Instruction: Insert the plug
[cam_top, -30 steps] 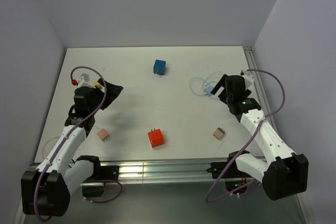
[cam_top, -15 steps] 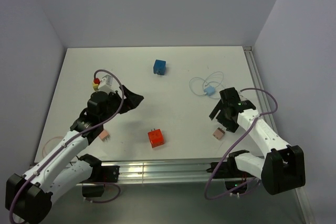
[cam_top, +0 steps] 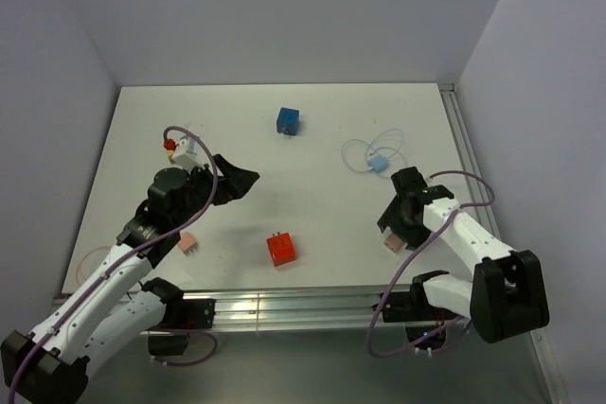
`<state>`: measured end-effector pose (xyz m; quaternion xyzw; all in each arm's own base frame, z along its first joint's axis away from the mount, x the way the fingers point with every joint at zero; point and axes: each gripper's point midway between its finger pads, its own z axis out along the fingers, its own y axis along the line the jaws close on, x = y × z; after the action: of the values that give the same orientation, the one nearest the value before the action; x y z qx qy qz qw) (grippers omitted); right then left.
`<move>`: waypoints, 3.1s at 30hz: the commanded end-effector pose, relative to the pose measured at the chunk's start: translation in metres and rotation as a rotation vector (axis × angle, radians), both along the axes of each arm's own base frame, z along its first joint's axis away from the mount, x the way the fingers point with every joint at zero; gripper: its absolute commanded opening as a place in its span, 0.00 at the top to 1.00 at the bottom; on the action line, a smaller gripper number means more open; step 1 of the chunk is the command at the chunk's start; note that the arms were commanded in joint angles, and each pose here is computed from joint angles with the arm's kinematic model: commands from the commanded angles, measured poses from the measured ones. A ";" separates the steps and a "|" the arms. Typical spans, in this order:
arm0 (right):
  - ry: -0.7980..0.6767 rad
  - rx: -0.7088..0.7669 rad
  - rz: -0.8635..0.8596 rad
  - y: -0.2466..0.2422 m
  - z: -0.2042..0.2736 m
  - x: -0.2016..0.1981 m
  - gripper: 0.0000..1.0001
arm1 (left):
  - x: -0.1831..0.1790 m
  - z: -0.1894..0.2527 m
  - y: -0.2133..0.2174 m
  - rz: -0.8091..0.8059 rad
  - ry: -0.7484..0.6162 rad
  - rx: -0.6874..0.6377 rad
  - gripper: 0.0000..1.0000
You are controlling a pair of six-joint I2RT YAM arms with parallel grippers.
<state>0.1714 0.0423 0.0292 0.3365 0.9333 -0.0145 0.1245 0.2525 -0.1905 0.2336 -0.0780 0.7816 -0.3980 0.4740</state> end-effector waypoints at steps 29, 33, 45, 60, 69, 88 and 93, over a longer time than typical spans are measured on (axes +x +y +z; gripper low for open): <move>-0.715 0.354 1.035 0.169 0.164 0.023 0.89 | -0.046 0.032 -0.080 -0.484 0.078 -0.062 0.16; -0.722 0.336 1.237 0.194 0.173 -0.003 0.89 | -0.057 0.029 -0.093 -0.564 0.196 -0.125 0.18; -0.722 0.307 1.392 0.225 0.172 -0.017 0.93 | -0.088 -0.021 -0.135 -0.636 0.508 -0.105 0.16; -0.779 0.320 1.469 0.231 0.185 -0.038 0.97 | -0.109 -0.028 -0.144 -0.647 0.570 -0.122 0.16; -0.846 0.293 1.424 0.223 0.200 -0.034 0.96 | -0.125 -0.030 -0.143 -0.726 0.566 -0.138 0.29; -0.843 0.318 1.333 0.227 0.210 -0.029 0.44 | -0.143 -0.018 -0.150 -0.863 0.510 -0.256 1.00; -0.779 0.204 1.077 0.188 0.207 -0.014 0.10 | -0.119 -0.016 -0.145 -0.733 0.387 -0.176 1.00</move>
<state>0.1352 0.2496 0.2019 -0.2869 0.8445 0.2814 0.3539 0.1238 -0.3370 0.1956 0.0675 0.8093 -0.5796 0.0676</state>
